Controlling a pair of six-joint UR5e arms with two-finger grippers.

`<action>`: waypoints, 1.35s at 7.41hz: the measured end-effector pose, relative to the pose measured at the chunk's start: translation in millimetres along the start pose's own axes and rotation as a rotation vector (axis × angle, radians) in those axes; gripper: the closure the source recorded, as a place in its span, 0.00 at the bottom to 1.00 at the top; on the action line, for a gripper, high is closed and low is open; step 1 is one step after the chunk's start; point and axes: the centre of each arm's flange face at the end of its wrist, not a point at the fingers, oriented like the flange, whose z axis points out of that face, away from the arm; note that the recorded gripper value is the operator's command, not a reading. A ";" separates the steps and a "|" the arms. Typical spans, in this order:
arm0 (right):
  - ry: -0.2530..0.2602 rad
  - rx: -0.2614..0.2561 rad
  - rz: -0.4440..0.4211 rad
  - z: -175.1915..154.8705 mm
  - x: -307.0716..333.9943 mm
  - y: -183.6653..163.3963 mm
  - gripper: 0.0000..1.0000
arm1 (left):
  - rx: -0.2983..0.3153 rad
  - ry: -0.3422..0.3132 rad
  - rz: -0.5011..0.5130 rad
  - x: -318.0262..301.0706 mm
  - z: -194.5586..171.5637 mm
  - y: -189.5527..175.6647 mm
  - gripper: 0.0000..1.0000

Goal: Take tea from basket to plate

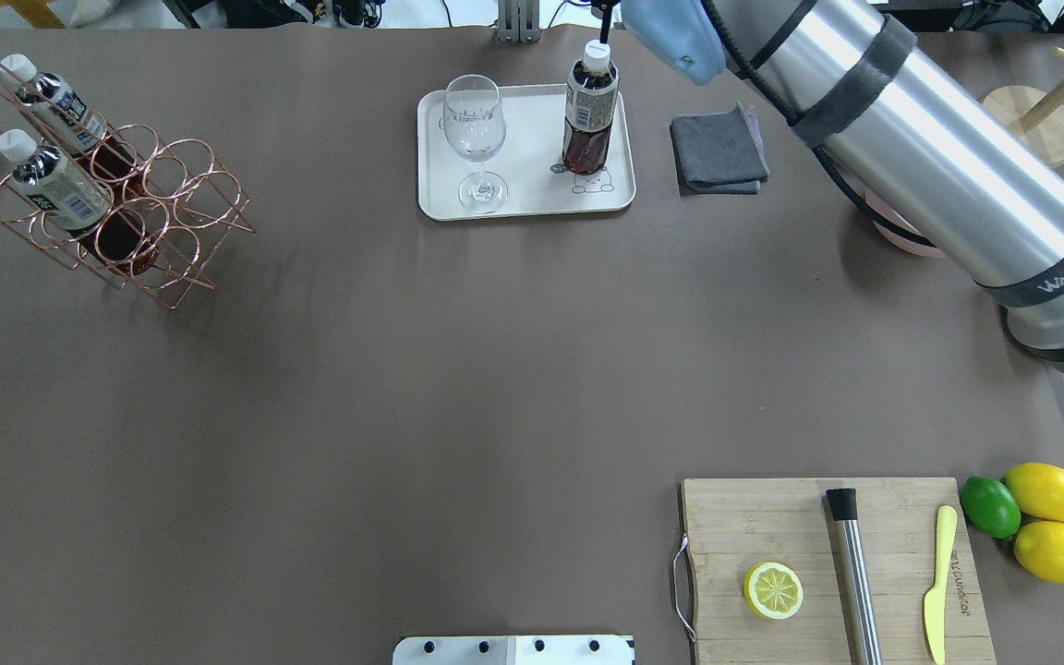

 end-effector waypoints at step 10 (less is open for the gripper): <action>0.080 -0.041 -0.247 -61.3 456.7 72.9 0.00 | 0.110 -0.043 -0.354 -4.6 -36.5 -85.3 1.00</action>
